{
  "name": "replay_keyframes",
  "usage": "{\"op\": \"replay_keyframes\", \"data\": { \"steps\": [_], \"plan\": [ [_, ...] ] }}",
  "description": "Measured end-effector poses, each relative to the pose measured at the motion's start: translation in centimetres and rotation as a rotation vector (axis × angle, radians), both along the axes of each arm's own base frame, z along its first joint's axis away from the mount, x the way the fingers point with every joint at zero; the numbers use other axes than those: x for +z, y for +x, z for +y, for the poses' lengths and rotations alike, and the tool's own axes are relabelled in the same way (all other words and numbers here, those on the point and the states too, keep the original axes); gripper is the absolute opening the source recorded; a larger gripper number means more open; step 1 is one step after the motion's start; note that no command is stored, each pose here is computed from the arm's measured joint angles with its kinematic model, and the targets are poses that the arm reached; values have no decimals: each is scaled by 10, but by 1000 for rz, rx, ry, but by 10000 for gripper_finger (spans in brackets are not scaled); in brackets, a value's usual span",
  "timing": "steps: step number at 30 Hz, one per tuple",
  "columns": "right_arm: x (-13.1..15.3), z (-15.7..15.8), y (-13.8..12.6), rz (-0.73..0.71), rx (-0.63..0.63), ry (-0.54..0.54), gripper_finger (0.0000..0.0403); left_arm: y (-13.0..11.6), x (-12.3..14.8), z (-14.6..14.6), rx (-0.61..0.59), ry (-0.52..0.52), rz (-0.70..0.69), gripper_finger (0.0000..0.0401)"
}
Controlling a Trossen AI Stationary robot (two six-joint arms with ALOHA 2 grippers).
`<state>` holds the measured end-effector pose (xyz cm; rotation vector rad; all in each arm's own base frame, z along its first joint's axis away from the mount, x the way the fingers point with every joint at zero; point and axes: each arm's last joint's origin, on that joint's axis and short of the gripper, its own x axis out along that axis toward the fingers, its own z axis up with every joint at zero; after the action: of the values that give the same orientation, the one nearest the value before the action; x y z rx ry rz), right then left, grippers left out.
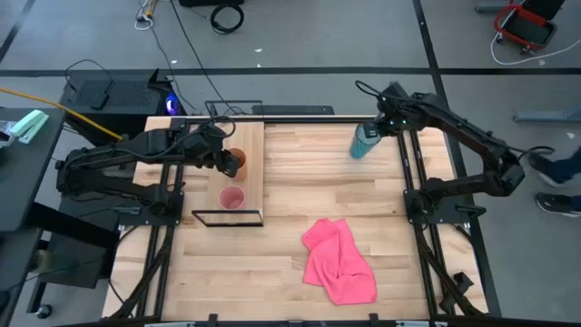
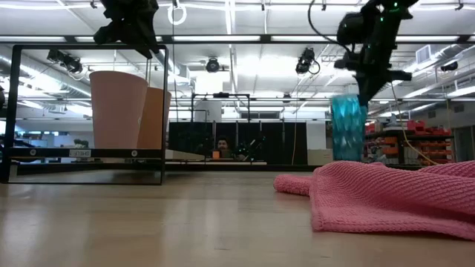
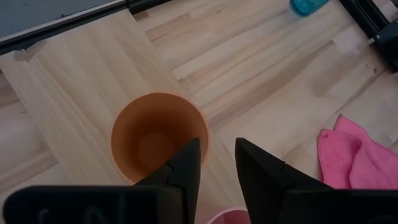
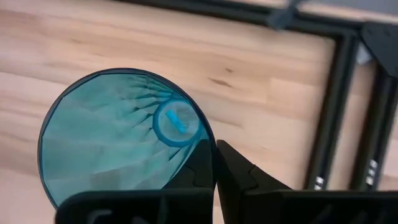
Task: Stack small to large cups/mugs on shelf
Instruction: Put the blue cup on the shelf
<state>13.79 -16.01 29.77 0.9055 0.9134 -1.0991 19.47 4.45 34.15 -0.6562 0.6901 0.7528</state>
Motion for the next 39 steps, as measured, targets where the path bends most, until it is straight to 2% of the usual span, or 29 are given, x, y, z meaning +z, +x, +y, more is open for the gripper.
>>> {"op": "replay_keyframes", "data": {
  "steps": [12,18,27,33,39],
  "plan": [
    [103,11,46,-265,141,-214,4,0,0,-1,-15,-16,-3,107],
    [132,-3,82,-289,226,-265,4,0,0,-1,-15,-16,-3,107],
    [120,-40,153,-183,347,-230,4,0,0,0,-6,-22,-7,107],
    [90,-53,192,-105,426,-178,4,0,0,0,-6,-22,-8,107],
    [53,-58,220,-23,501,-125,4,0,0,-1,-6,-22,-8,107]
  ]
}}
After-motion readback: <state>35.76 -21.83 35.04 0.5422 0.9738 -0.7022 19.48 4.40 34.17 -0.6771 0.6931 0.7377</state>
